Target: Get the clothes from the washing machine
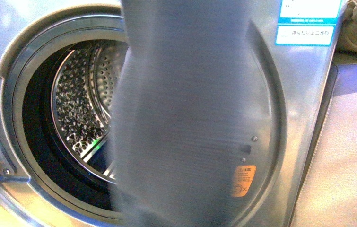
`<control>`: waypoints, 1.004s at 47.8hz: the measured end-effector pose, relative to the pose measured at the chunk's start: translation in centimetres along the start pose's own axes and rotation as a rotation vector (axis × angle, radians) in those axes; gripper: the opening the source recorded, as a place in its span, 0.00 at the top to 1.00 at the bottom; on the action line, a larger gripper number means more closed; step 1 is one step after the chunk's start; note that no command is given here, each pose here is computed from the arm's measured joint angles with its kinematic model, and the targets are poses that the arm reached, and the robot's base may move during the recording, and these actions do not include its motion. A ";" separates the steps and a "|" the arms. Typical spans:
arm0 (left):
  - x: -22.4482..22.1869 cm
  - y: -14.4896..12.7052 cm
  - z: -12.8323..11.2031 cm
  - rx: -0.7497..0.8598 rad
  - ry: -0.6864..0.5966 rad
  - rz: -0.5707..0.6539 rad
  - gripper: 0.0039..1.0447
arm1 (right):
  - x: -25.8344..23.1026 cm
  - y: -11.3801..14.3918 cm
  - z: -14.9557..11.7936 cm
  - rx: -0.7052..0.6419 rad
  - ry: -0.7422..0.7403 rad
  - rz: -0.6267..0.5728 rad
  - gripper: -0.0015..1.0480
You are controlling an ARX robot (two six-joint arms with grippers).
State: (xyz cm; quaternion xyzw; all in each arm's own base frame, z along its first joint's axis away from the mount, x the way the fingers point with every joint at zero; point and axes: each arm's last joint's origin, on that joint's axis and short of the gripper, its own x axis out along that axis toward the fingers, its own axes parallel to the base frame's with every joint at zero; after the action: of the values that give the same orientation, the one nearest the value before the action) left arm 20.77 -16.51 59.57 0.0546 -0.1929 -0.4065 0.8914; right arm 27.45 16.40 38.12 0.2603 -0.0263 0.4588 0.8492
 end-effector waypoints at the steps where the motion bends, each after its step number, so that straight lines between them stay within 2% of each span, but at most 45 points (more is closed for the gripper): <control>1: 0.0 0.0 0.0 0.000 0.000 0.000 0.90 | 0.0 0.0 0.0 -0.010 -0.009 -0.021 0.07; 15: 0.0 0.0 0.0 0.000 0.000 -0.001 0.90 | -0.4 0.4 0.3 -0.138 -0.106 -0.223 0.07; 17: 0.0 0.0 0.0 0.000 0.000 -0.001 0.90 | -0.6 0.7 0.3 -0.163 -0.120 -0.249 0.11; 29: 0.0 0.0 0.0 0.000 0.000 -0.002 0.90 | -1.8 1.8 0.8 -0.257 -0.196 -0.338 0.41; 32: 0.0 0.0 0.0 0.000 -0.001 -0.002 0.90 | -2.3 2.1 1.0 -0.287 -0.228 -0.361 0.53; 38: 0.0 0.0 0.0 0.000 0.000 -0.002 0.90 | -3.2 2.3 1.4 -0.304 -0.271 -0.381 0.68; 40: 0.0 0.0 0.0 0.000 0.000 -0.002 0.90 | -3.8 2.4 1.7 -0.311 -0.294 -0.387 0.76; 45: 0.0 0.0 0.0 -0.001 -0.001 -0.003 0.72 | -5.4 2.4 2.5 -0.331 -0.342 -0.407 0.95; 48: 0.0 0.0 0.0 -0.001 -0.001 -0.003 0.63 | -6.2 2.4 3.0 -0.337 -0.360 -0.416 0.96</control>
State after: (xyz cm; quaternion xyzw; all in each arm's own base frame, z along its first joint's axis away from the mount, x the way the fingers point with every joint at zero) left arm 20.76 -16.51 59.58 0.0542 -0.1930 -0.4079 0.8908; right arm 22.57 11.28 39.95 0.1929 -0.1979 0.2112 0.9375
